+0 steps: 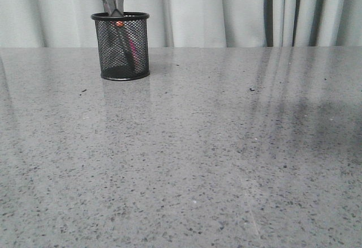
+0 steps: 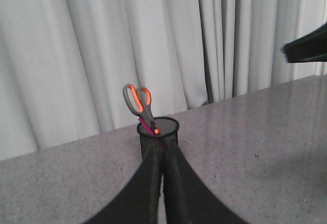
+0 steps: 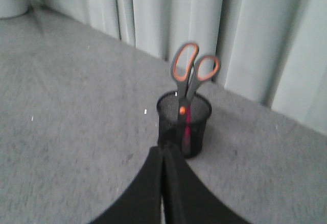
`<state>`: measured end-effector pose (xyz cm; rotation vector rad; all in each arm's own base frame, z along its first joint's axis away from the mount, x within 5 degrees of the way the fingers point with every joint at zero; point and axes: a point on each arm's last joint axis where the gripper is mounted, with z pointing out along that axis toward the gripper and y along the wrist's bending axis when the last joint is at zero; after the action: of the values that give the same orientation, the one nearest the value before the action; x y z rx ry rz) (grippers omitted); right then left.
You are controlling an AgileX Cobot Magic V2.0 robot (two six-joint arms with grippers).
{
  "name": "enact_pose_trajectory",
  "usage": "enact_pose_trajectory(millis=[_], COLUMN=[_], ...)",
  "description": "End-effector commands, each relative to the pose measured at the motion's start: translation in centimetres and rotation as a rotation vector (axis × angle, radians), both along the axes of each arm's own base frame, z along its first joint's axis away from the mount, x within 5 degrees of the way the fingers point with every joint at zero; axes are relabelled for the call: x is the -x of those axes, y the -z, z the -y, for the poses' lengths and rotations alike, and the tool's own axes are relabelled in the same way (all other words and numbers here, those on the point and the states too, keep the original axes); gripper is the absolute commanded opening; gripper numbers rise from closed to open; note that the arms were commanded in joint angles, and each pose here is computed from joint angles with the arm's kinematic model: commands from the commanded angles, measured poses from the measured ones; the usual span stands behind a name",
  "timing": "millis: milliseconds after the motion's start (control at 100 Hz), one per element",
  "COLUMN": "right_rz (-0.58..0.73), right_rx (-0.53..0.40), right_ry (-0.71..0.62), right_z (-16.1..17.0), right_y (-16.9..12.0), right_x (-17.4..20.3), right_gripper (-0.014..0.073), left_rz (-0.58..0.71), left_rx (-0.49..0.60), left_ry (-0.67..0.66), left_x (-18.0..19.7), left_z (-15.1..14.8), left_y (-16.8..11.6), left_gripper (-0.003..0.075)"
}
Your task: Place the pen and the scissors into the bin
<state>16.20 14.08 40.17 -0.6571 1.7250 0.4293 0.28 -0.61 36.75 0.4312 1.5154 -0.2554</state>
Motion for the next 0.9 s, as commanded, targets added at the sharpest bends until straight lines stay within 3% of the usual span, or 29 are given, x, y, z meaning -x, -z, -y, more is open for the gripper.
enact_pose_trajectory(millis=[0,160,240,330,490,890], right_rz=[0.067,0.105,0.166,0.141,0.194,0.185], right_rx=[-0.041,-0.065,-0.092,-0.076,-0.092,-0.094], right_ry=[-0.020,-0.009,0.002,0.027,0.027,0.025], right_z=[3.1,7.8,10.0,11.4,12.0,11.9], right_y=[0.7,4.5,5.9,7.3,8.0,8.1], right_x=[3.7,8.5,10.6,11.8,12.4,12.3], right_gripper=[-0.0069,-0.0069,-0.0069,-0.0069,-0.0069,-0.0069], left_rz=[0.055,0.038,0.024,0.020,0.023,0.023], left_rx=[0.043,0.042,0.071,0.099,0.100,0.100], left_ry=[0.005,0.008,0.030,0.048,0.048,0.048], left_x=[0.5,0.5,0.7,0.7,0.7,0.7], left_z=[-0.2,-0.2,-0.1,0.1,0.1,0.1], left_y=[1.3,4.1,4.4,4.3,4.3,4.3], left_gripper=[-0.0019,-0.0019,-0.0019,-0.0019,-0.0019,-0.0019])
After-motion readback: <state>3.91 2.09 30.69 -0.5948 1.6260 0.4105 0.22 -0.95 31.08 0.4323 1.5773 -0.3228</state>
